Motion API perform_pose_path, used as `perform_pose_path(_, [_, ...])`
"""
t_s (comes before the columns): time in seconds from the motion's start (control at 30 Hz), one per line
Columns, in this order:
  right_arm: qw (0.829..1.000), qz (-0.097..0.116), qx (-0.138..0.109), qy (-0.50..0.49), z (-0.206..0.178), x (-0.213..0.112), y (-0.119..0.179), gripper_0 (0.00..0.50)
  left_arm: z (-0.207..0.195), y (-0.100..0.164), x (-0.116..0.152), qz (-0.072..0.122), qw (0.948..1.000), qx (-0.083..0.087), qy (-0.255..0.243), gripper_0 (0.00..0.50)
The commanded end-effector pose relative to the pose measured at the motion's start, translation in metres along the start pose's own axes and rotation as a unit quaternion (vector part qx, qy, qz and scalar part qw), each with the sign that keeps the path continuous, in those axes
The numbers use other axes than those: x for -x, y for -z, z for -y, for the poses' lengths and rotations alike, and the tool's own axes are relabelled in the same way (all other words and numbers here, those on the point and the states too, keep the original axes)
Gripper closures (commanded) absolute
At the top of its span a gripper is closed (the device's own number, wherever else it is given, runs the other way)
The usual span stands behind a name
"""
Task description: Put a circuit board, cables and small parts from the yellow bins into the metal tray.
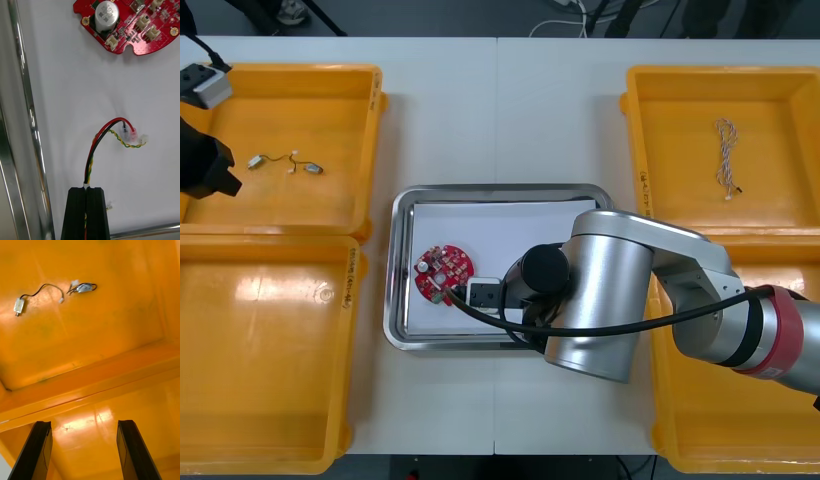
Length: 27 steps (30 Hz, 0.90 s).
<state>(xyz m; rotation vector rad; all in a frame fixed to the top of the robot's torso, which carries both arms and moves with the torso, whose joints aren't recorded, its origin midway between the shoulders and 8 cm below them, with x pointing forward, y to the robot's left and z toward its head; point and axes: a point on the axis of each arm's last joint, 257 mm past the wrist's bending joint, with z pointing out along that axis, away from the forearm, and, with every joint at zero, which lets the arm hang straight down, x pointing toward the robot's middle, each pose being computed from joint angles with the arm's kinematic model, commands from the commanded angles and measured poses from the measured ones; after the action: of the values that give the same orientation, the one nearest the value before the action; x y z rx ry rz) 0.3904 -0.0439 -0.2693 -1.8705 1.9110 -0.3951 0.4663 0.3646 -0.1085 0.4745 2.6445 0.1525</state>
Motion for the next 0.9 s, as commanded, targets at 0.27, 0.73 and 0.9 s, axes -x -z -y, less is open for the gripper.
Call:
perform_pose_path(0.27, [0.999,0.026,-0.008,0.021,-0.003,0.016,-0.012,0.500,-0.059,0.014,0.009,-0.018,0.9976,0.012,-0.065,0.000])
perform_pose_path(0.73, [1.000,0.023,-0.009,0.019,-0.004,0.014,-0.014,0.500,-0.098,-0.008,0.039,0.025,0.9964,0.032,-0.075,0.000])
perform_pose_path(0.9, [1.000,0.018,-0.004,0.018,-0.008,0.010,-0.015,0.301,-0.100,-0.016,0.057,0.048,0.9953,0.041,-0.073,0.000])
